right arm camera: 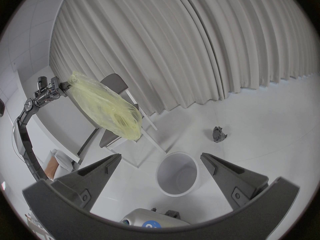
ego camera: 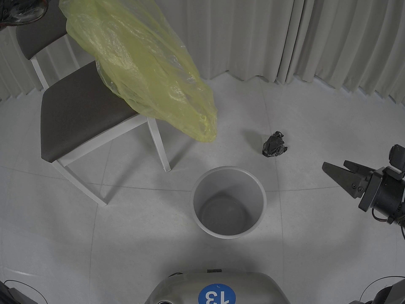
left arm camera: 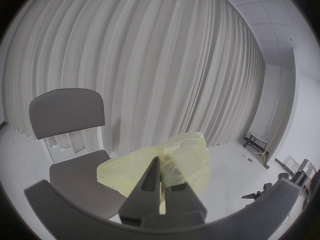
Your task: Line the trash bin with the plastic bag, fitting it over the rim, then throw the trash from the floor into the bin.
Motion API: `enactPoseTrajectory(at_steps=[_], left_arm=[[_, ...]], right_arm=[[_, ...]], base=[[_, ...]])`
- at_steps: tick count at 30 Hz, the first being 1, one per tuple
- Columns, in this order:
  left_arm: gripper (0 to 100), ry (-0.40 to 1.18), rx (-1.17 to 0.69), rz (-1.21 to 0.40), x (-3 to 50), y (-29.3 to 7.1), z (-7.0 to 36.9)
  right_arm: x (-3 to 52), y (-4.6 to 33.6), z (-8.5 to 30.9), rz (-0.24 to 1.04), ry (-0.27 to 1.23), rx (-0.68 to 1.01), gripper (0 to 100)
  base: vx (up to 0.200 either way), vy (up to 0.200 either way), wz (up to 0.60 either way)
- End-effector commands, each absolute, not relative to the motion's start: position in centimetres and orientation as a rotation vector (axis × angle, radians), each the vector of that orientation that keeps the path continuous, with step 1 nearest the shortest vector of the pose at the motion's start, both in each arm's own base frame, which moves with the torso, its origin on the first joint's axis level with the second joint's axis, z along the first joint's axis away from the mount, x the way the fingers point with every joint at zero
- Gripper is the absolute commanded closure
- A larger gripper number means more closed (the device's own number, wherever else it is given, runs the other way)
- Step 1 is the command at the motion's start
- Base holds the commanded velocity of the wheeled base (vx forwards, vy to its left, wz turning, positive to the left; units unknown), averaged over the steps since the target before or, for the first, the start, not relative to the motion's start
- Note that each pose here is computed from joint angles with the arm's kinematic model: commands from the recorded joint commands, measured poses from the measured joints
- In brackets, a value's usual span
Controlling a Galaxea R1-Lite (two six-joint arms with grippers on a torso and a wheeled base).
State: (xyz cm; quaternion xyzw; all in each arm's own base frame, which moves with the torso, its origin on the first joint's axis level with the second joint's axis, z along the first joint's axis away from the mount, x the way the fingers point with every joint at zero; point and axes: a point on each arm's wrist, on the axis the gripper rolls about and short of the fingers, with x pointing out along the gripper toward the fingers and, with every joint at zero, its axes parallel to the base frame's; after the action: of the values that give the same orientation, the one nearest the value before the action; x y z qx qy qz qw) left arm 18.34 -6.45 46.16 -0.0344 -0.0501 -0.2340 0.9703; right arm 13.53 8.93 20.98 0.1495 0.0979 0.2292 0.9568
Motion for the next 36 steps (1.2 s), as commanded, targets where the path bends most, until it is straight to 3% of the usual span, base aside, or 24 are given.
enactPoseTrajectory(at_steps=[1,14,36], left_arm=[[100,-0.114,-0.08,-0.502,17.5,-7.1,46.4],[100,-0.133,-0.112,-0.521,16.0,-7.8,46.9],[100,-0.142,-0.146,-0.534,16.2,-9.1,45.9]], right_arm=[[14.3,10.0,19.4,0.485,0.258,0.315,0],[15.9,13.7,18.5,0.566,0.286,0.305,0],[16.2,15.1,17.7,0.592,0.318,0.288,0]], base=[[0.0,0.0,0.0],[0.0,0.0,0.0],[0.0,0.0,0.0]])
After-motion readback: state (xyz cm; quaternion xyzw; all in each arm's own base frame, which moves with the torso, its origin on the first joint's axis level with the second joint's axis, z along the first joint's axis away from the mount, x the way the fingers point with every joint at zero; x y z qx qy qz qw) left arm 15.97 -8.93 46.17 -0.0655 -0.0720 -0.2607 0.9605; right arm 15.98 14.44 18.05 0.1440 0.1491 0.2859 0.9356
